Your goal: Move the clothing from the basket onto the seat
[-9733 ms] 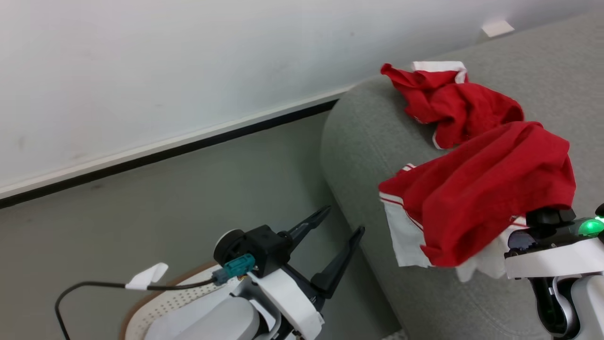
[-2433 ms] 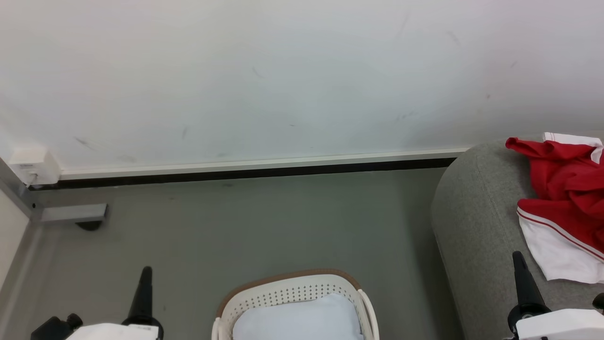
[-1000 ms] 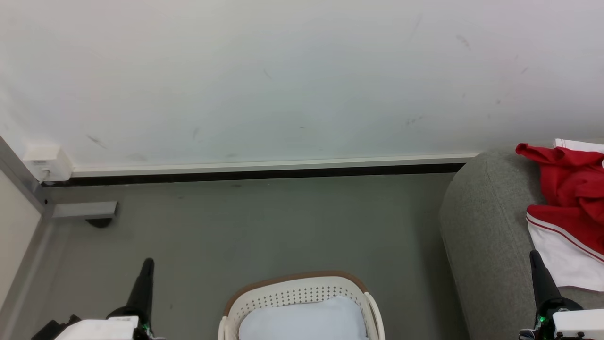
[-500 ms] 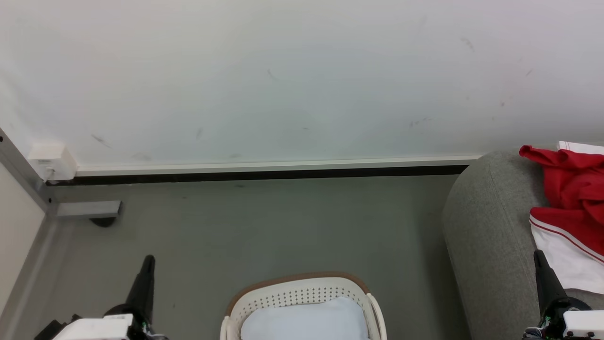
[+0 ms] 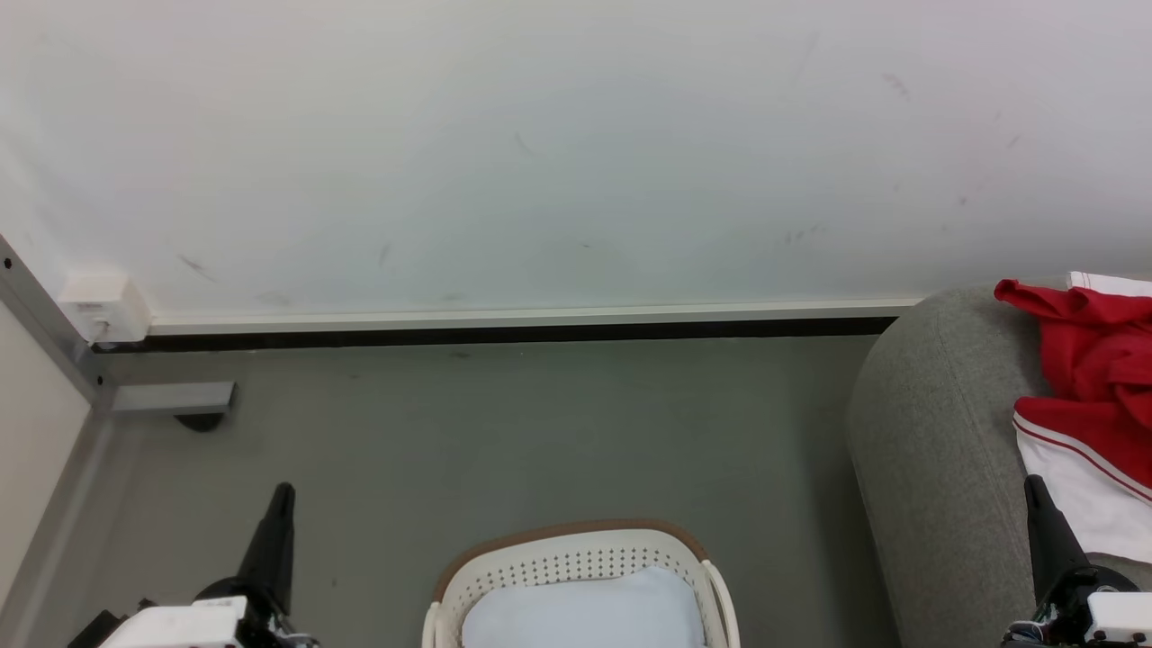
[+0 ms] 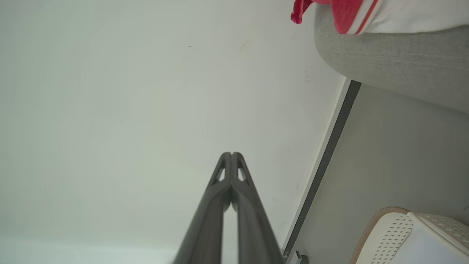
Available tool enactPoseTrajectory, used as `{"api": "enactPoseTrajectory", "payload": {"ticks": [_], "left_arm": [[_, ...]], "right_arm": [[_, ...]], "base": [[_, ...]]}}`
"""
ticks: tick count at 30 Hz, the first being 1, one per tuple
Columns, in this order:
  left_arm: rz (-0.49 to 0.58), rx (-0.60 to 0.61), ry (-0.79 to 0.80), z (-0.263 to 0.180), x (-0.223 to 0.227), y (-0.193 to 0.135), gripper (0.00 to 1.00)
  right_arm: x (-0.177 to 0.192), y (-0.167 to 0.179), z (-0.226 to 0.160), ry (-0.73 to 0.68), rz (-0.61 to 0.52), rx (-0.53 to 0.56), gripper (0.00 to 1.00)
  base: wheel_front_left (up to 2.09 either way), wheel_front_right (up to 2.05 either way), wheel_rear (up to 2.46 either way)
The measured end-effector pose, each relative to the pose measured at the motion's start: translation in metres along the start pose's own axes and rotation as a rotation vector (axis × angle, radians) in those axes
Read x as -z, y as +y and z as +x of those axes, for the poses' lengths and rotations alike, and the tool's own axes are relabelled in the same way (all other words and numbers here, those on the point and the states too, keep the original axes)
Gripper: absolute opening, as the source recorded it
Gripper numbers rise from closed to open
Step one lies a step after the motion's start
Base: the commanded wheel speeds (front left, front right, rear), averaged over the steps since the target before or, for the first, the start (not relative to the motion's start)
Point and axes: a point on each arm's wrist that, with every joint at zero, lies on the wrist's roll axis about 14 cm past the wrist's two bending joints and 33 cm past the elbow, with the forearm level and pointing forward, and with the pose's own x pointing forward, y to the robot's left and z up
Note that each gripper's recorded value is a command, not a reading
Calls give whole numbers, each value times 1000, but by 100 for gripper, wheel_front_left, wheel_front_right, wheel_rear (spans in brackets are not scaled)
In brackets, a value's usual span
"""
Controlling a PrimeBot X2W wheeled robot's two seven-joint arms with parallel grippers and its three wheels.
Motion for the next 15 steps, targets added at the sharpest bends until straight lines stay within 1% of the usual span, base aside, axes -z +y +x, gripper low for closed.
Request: {"api": "enactPoseTrajectory", "payload": {"ticks": [15], "left_arm": [[0,0,0,0,0,0,0]], "right_arm": [[0,0,0,-1,2,0,0]], "base": [[0,0,0]]}}
